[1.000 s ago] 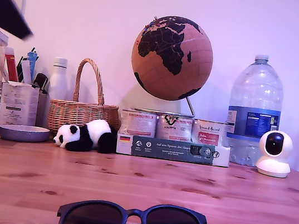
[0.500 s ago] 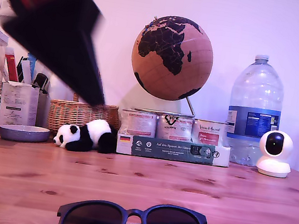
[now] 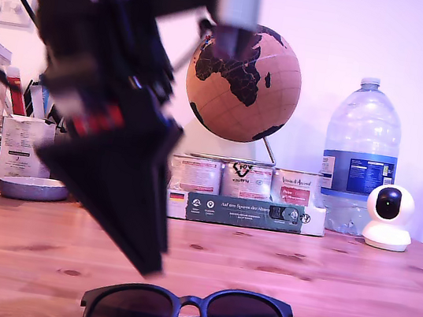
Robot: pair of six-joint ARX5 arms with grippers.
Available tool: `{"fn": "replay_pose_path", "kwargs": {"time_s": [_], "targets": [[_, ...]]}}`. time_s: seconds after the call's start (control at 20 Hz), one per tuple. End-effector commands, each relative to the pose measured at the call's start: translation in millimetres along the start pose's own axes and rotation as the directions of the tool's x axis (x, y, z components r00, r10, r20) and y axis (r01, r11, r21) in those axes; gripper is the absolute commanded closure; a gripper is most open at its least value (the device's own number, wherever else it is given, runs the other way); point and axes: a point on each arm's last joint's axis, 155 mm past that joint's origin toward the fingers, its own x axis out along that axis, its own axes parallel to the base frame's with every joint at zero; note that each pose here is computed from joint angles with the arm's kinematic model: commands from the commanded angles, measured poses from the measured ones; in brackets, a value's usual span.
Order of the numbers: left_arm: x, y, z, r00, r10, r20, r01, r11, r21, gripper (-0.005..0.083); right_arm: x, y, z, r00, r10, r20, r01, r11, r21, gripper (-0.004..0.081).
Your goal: Pick up the sunglasses and open them, then place them back on the table
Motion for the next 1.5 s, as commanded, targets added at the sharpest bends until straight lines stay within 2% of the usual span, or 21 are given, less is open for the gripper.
{"fn": "replay_pose_path", "kwargs": {"time_s": [0.0,0.9,1.2,1.35,1.45], "targets": [[4.0,5.2,5.2,0.999,0.034,0.006,-0.034,0.999,0.004,0.0378,-1.6,2.7,4.4,1.000,0.004,0.008,-0.004,1.000,-0.005,0.0780],[47.9,18.0,10.1,0.999,0.050,-0.002,-0.050,0.999,0.008,0.0386,-1.6,3.0,6.8,1.000,0.005,0.018,-0.005,1.000,-0.011,0.0780],[47.8,18.1,7.8,0.999,0.046,-0.009,-0.046,0.999,0.011,0.0619,-1.6,3.0,7.0,1.000,0.005,0.018,-0.005,1.000,-0.011,0.0780],[47.8,17.4,8.1,0.999,0.043,-0.008,-0.042,0.999,0.023,0.0666,-1.6,3.0,7.0,1.000,0.005,0.018,-0.005,1.000,-0.011,0.0780],[47.8,16.2,8.9,1.000,0.031,-0.001,-0.031,0.999,0.036,0.0666,-1.6,3.0,7.0,1.000,0.005,0.018,-0.005,1.000,-0.011,0.0780]]}}
